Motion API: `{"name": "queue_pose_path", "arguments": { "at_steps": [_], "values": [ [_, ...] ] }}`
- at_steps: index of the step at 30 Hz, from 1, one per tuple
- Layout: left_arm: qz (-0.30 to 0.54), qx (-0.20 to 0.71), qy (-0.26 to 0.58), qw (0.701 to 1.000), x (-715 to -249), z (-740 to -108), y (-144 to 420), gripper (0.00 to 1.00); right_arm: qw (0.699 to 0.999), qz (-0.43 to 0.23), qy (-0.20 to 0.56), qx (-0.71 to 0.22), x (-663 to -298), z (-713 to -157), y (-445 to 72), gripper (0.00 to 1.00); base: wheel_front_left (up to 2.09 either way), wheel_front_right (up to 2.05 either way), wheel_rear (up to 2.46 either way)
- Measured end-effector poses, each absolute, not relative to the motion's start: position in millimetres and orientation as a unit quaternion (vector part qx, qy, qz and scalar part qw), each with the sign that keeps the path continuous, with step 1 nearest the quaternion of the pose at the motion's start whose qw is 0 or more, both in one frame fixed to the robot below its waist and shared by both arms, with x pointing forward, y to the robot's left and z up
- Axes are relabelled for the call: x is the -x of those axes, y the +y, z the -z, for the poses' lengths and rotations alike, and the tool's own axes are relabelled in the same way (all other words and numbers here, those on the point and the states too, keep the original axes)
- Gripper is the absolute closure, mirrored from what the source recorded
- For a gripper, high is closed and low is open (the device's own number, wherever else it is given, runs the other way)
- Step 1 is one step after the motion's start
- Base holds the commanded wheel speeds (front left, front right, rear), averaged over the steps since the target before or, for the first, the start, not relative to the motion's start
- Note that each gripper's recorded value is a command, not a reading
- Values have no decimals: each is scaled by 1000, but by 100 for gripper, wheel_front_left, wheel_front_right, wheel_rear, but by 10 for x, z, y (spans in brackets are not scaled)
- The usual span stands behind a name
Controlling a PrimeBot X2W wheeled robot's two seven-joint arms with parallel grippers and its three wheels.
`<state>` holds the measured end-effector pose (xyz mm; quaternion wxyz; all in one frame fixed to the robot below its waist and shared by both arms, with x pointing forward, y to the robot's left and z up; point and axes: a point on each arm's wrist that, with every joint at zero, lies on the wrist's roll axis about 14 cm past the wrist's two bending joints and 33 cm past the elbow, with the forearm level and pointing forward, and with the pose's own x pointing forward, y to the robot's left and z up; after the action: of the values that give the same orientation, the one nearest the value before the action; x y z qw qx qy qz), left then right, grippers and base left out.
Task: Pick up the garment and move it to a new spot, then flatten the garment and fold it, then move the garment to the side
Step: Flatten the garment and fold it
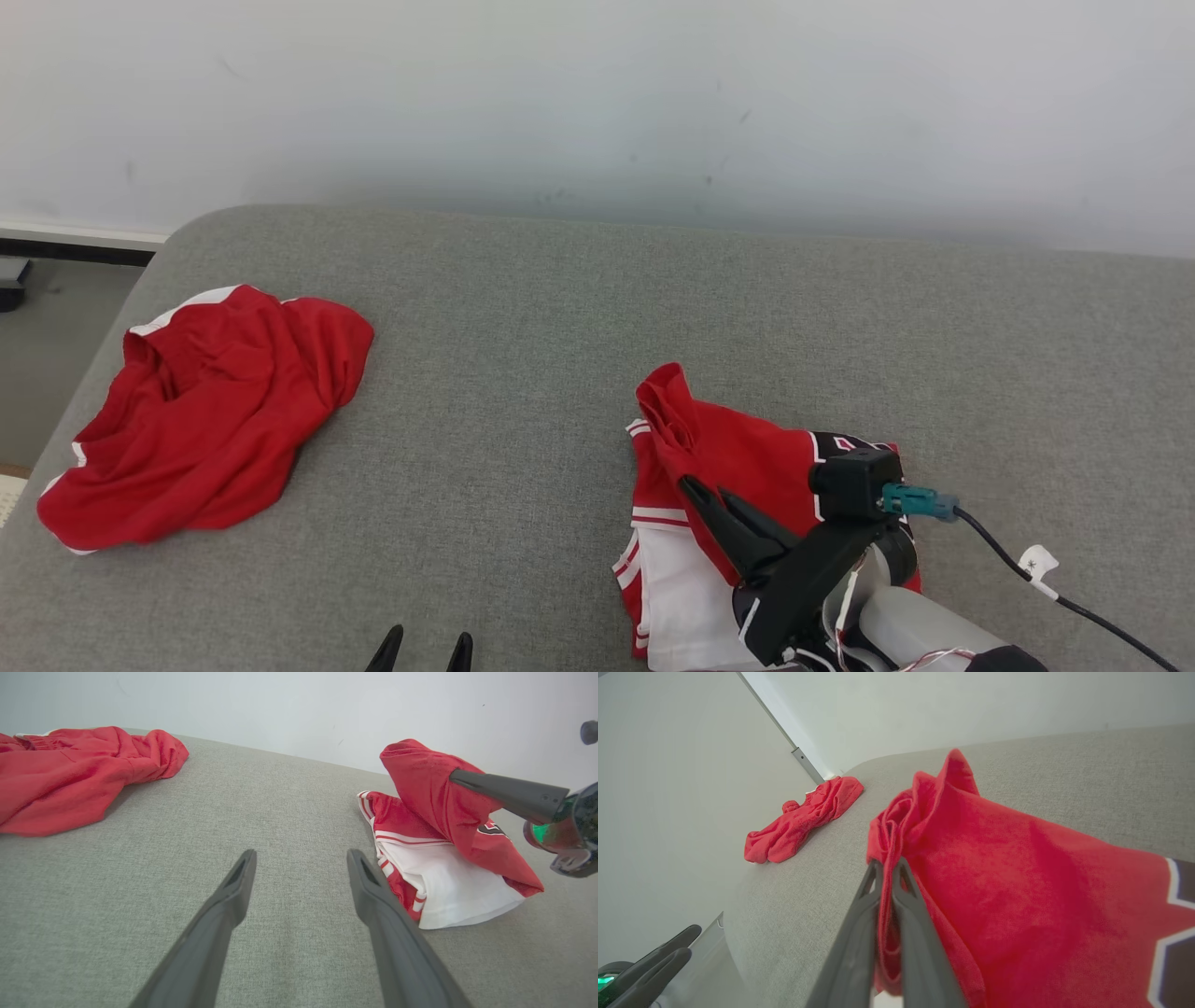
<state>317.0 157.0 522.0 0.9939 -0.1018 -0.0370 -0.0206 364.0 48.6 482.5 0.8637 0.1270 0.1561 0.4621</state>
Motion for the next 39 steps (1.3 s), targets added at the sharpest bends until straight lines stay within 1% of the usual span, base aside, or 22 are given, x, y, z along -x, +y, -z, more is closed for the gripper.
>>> {"name": "queue_pose_path", "arguments": {
  "at_steps": [7, 8, 9, 10, 17, 21, 22, 24, 28, 34, 35, 39],
  "values": [
    [17, 102, -33, 994, -3152, -5185, 1588, 0, 852, -467, 202, -125, -3482, -4555, 578, 100, 0, 0, 0],
    [16, 103, -33, 994, -3151, -5183, 1589, 0, 850, -468, 207, -128, -3458, -4535, 594, 97, 0, 0, 0],
    [16, 103, -32, 994, -3149, -5179, 1588, 0, 849, -467, 211, -131, -3444, -4525, 606, 67, 0, 0, 0],
    [16, 103, -32, 994, -3148, -5180, 1587, 0, 848, -468, 211, -135, -3434, -4528, 624, 0, 0, 0, 0],
    [18, 103, -35, 994, -3137, -5189, 1577, 0, 841, -477, 185, -177, -3369, -4742, 760, 0, 0, 0, 0],
    [20, 103, -38, 994, -3141, -5207, 1568, 0, 857, -462, 157, -167, -3531, -4850, 596, 0, 0, 0, 0],
    [20, 103, -38, 994, -3141, -5207, 1568, 0, 857, -462, 157, -167, -3531, -4850, 596, 0, 0, 0, 0],
    [21, 104, -40, 994, -3140, -5219, 1561, 0, 869, -448, 137, -156, -3645, -4914, 465, 0, 0, 0, 0],
    [21, 102, -47, 993, -3157, -5263, 1548, 0, 899, -407, 71, -146, -3914, -5202, 155, 0, 0, 0, 0],
    [30, 106, -57, 992, -3213, -5333, 1485, 0, 937, -331, 4, -112, -4054, -5362, -425, 0, 0, 0, 0],
    [32, 106, -61, 992, -3237, -5356, 1475, 0, 947, -303, -16, -100, -4064, -5413, -613, 0, 0, 0, 0],
    [32, 111, -70, 991, -3289, -5411, 1469, 0, 961, -256, -43, -98, -3988, -5465, -881, 0, 0, 0, 0]
  ]
}}
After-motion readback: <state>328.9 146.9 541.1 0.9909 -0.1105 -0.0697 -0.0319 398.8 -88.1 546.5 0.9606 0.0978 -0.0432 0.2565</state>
